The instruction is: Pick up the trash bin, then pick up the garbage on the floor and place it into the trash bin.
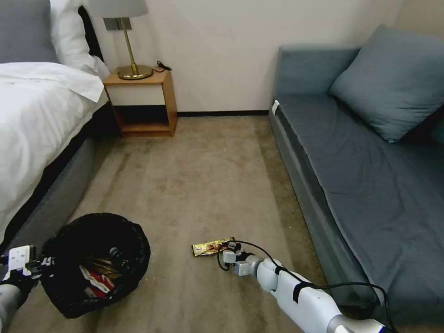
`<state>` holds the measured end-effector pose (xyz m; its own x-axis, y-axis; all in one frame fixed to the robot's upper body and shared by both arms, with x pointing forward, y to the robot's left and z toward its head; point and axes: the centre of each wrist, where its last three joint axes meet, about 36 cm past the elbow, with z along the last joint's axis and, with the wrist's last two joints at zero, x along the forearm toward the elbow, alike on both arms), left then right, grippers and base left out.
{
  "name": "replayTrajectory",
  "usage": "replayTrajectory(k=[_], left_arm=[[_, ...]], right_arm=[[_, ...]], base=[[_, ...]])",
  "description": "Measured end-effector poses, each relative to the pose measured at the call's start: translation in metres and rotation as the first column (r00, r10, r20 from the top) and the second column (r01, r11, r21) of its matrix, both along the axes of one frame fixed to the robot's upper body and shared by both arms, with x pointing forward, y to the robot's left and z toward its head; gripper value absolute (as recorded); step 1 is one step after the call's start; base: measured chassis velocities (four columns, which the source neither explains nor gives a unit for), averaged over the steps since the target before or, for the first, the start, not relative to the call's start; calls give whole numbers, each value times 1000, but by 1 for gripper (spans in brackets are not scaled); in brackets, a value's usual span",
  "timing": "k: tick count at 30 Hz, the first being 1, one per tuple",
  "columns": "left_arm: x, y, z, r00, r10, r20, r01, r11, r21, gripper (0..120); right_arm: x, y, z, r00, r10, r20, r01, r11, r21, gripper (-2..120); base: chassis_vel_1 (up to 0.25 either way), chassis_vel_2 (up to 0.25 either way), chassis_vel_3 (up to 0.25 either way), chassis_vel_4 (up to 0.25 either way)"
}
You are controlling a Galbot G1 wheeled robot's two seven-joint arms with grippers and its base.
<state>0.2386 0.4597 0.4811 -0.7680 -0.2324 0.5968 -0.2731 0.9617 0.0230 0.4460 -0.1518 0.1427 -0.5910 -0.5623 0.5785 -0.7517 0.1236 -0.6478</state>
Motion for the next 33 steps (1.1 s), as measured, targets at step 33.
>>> replayTrajectory(k=[33], left_arm=[[5,-14,-1,999,-24,23,25,999,-29,3]], right_arm=[[-99,191,274,894,307,-326,172,436,883,0]], base=[[0,0,0,0]])
